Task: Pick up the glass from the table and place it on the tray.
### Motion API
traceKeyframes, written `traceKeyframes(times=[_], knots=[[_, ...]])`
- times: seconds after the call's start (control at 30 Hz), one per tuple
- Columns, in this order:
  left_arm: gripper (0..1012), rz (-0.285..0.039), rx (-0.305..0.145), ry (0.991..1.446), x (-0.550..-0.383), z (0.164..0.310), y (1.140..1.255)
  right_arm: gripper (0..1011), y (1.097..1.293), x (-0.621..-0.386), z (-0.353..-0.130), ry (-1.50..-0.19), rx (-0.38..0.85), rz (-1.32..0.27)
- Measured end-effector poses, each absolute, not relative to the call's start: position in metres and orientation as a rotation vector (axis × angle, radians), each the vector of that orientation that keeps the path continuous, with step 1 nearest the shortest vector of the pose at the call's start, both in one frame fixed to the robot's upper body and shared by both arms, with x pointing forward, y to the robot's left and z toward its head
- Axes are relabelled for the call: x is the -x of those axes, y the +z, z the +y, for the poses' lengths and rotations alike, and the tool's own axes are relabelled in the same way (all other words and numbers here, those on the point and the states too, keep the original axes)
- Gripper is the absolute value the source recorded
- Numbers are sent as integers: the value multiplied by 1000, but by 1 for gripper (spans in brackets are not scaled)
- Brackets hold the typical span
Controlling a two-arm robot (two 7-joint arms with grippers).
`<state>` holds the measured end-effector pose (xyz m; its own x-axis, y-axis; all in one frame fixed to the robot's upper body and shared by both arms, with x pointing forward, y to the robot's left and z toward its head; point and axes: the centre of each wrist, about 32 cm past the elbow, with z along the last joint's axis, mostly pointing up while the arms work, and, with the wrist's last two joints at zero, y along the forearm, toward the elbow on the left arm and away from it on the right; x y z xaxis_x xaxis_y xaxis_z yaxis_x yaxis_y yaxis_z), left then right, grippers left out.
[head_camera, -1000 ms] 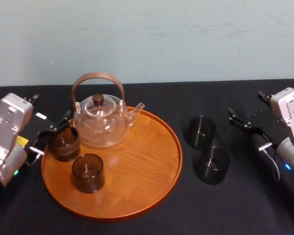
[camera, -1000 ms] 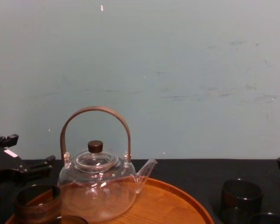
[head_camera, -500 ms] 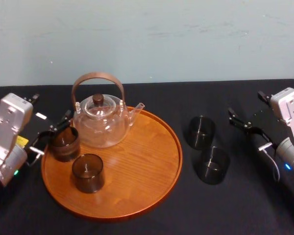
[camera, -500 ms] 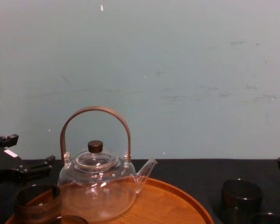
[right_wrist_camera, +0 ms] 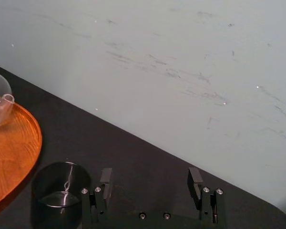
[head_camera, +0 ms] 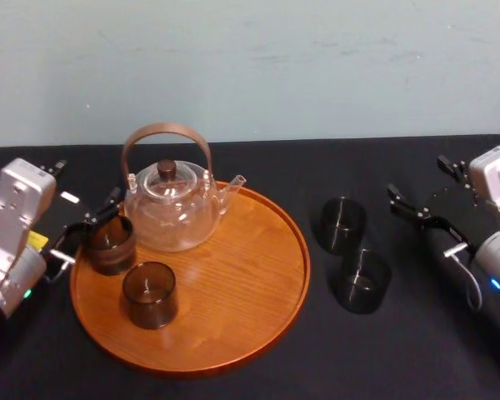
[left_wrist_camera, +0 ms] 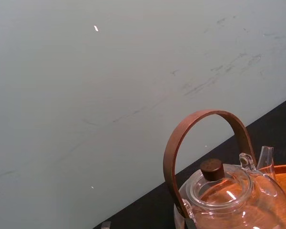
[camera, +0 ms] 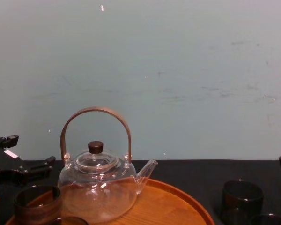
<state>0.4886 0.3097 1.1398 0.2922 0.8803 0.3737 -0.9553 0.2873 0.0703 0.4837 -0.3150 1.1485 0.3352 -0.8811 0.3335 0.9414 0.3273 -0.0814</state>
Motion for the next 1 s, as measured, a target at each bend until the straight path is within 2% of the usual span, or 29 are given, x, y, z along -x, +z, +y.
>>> traceKeyframes(times=[0.4, 1.0], knots=[[1001, -285, -305, 1248, -489, 310, 1140, 1002, 1165, -466, -326, -1152, 257, -179], [1001, -285, -305, 1248, -489, 310, 1140, 1002, 1180, -430, -350, -961, 293, -55]])
